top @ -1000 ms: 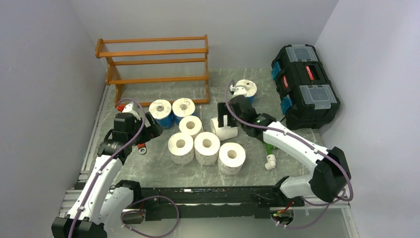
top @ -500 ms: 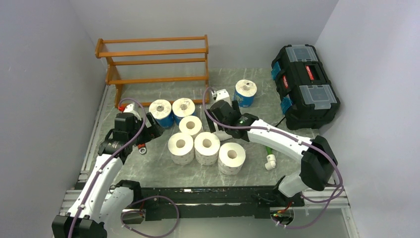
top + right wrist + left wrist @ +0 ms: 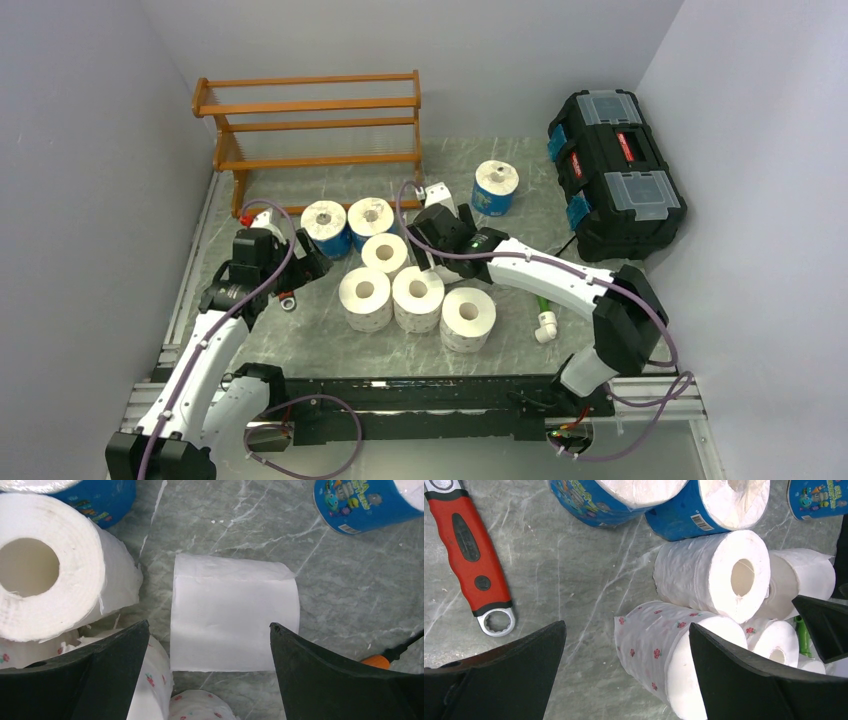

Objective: Place and organize the paper towels onto the shelf
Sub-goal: Adjust the paper towel at the center of the board.

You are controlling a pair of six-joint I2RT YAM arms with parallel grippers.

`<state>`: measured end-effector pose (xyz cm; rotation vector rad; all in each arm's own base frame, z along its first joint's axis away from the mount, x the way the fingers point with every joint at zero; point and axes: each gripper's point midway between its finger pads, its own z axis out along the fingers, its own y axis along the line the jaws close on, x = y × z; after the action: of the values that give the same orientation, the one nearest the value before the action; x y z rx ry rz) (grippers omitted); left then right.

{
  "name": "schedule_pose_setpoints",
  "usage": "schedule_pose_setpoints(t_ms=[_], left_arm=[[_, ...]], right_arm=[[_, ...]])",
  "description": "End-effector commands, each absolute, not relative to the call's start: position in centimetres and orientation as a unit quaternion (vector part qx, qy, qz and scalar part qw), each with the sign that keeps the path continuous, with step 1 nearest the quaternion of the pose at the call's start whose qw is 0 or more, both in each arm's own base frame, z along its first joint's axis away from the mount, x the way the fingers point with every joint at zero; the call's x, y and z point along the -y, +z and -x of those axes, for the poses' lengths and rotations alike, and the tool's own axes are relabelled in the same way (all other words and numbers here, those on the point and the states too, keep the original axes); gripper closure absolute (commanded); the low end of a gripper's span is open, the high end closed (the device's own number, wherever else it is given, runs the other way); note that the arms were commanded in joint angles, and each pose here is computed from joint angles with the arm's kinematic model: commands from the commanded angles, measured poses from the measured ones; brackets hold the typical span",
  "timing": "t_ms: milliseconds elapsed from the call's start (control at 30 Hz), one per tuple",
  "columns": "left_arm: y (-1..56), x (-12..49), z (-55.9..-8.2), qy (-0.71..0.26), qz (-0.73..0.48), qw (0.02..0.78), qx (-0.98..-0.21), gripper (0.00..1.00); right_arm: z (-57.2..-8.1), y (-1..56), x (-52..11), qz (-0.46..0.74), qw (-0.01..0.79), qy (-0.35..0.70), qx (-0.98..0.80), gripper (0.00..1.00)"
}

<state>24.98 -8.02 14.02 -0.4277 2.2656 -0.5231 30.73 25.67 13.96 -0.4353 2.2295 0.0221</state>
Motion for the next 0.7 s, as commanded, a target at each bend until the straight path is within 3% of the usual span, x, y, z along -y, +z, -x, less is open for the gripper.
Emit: schedule_pose_setpoints(t_ms=[0, 667], left_arm=[[14.6, 8.4, -25.6, -0.219, 0.166, 0.388, -0.88, 0.01], [14.3, 8.5, -25.6, -0.219, 0.167, 0.379, -0.884, 0.01]], right_arm=[[-31.1, 14.4, -26.0, 0.18, 0.421, 0.0, -0.889, 0.08], [-32.5, 13.1, -19.8, 0.088, 0.418, -0.033, -0.904, 0.13]])
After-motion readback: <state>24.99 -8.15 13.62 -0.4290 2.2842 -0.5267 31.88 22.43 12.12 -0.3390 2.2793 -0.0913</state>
